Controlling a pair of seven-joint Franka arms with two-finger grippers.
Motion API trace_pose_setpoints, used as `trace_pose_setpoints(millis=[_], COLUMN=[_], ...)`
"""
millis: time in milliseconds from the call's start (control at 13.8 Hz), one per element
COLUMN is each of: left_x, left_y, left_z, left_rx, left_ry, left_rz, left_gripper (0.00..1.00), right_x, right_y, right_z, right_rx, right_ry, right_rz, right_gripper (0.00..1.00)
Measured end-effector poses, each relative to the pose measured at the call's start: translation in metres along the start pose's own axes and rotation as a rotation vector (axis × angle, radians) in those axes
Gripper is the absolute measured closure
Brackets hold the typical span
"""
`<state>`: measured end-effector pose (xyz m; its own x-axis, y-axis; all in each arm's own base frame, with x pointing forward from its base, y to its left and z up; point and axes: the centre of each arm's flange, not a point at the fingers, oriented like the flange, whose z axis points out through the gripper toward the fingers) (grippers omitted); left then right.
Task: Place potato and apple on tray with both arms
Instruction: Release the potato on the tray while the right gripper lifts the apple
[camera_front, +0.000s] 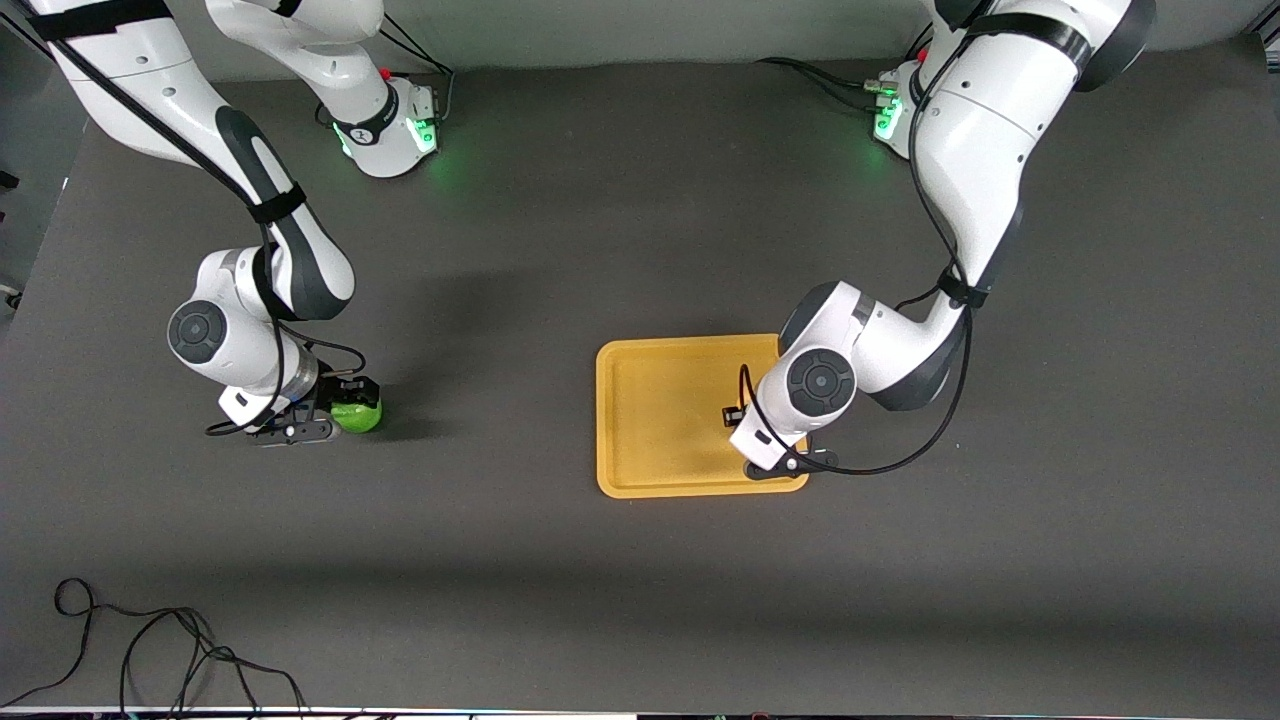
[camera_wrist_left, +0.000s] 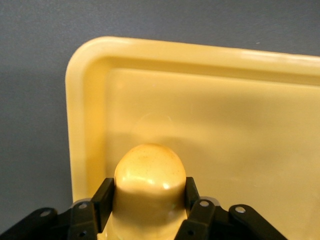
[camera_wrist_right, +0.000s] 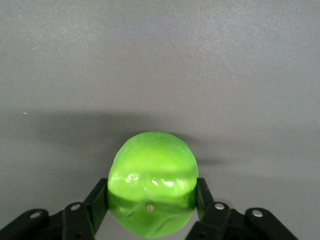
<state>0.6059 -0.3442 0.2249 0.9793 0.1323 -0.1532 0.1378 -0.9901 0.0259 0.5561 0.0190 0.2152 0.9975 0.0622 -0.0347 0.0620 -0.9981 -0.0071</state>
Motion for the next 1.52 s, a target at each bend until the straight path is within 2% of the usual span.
trace_pose_setpoints(millis=[289,506,722,867,1083,1300,1517], left_x=[0.002,0.005,0.009,0.009,0.01,0.013,0.024], left_y=[-0.004,-0.007,-0.011,-0.011,-0.011,-0.012,-0.022], left_z=[0.006,0.01,0.014,0.015,0.015,0.011,-0.029], left_rx=[-0.001,0.002,0.002,0.001,0.0,-0.003,-0.02], left_ry=[0.008,0.009,0.014,0.014,0.016,0.023,0.072], left_rz=[-0.004,-0.011,-0.018,-0.019,-0.02,-0.024,-0.045], left_gripper=[0.39,0.39,0.39,0.33,0.02,0.0,0.0], right_x=[0.013,0.029,0.044,0.045,0.043,0.039,0.037], right_y=[-0.011,-0.048,-0.107,-0.146,-0.183,-0.203,-0.242], right_z=[-0.024,-0.084,-0.147,-0.164,-0.171,-0.18,-0.196], right_rx=[-0.003,-0.012,-0.021,0.001,0.058,0.062,0.079], right_ry=[0.025,-0.03,-0.038,-0.034,-0.04,-0.055,-0.032], right_rz=[-0.02,-0.047,-0.013,0.022,0.053,0.067,0.076], right_gripper=[0.27,0.27,0.27,0.27,0.27,0.27,0.27])
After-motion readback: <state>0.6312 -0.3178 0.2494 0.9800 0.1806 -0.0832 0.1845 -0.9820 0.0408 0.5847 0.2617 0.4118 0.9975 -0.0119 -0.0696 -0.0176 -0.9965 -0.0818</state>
